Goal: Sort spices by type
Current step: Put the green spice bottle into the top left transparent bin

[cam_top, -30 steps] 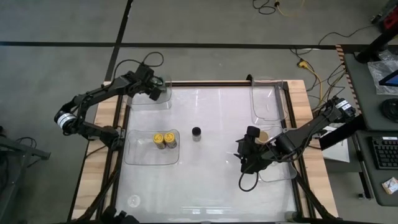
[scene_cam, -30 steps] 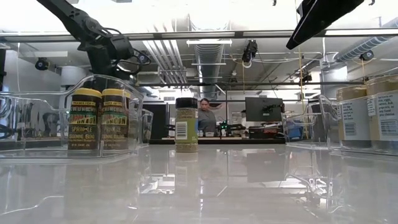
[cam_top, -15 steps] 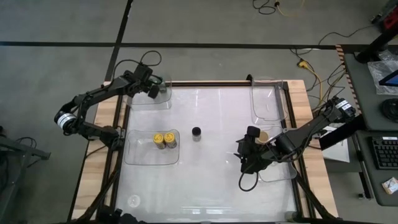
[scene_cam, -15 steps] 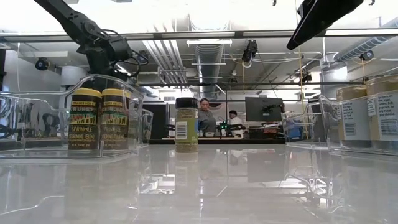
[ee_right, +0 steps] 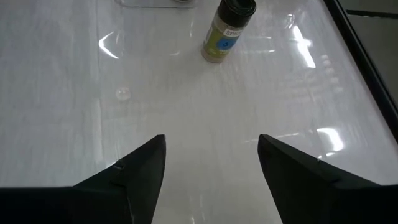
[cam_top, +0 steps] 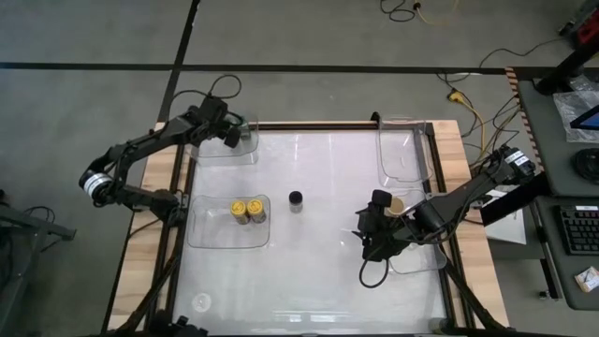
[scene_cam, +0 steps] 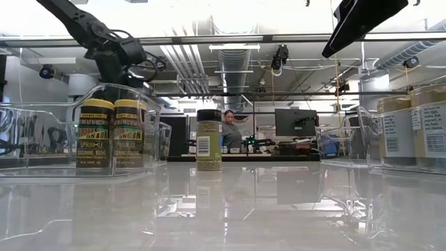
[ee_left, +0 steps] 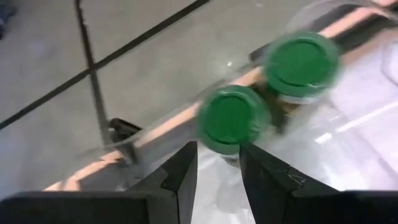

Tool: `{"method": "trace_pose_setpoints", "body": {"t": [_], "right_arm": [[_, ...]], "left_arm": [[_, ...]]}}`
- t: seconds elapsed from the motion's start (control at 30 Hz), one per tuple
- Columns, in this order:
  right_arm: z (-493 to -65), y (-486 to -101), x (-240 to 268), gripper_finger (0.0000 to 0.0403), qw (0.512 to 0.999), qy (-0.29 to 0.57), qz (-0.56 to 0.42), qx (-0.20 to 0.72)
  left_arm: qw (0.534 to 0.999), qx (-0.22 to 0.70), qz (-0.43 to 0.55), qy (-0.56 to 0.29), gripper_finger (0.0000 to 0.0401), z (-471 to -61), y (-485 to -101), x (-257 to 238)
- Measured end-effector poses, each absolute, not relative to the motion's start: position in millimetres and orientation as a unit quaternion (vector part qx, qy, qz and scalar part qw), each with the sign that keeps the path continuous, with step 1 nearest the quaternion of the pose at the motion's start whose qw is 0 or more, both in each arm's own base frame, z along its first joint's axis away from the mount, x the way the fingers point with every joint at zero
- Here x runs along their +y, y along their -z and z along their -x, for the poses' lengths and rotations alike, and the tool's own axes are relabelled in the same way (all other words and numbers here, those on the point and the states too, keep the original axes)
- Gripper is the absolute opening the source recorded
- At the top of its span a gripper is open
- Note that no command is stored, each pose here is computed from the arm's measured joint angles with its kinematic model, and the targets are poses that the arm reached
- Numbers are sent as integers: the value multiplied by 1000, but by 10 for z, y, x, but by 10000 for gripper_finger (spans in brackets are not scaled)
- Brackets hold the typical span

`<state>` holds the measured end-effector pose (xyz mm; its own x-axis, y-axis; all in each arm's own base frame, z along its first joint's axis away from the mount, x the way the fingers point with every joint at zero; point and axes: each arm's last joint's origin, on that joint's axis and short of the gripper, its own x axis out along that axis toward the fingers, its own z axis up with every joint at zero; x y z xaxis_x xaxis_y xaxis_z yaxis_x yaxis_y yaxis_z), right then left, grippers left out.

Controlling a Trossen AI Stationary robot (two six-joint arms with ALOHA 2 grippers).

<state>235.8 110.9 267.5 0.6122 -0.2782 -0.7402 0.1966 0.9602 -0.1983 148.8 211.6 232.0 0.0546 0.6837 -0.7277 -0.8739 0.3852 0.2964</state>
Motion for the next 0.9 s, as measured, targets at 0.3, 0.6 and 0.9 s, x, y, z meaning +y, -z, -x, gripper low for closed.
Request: {"method": "trace_pose_setpoints", "body": {"t": [0.3, 0.6, 0.9], "right_arm": [[-2358, -2673, 1108, 231, 896, 133, 49, 420], [-2360, -2673, 1109, 241, 897, 132, 50, 419], [-2361, -2673, 1110, 248, 897, 131, 51, 419]], "left_arm": [[731, 407, 132, -532, 95, -1452, -2071, 2064], [714, 401, 106, -565, 95, -1422, -2031, 2101], [708, 413, 108, -562, 95, -1396, -2031, 2093]]}}
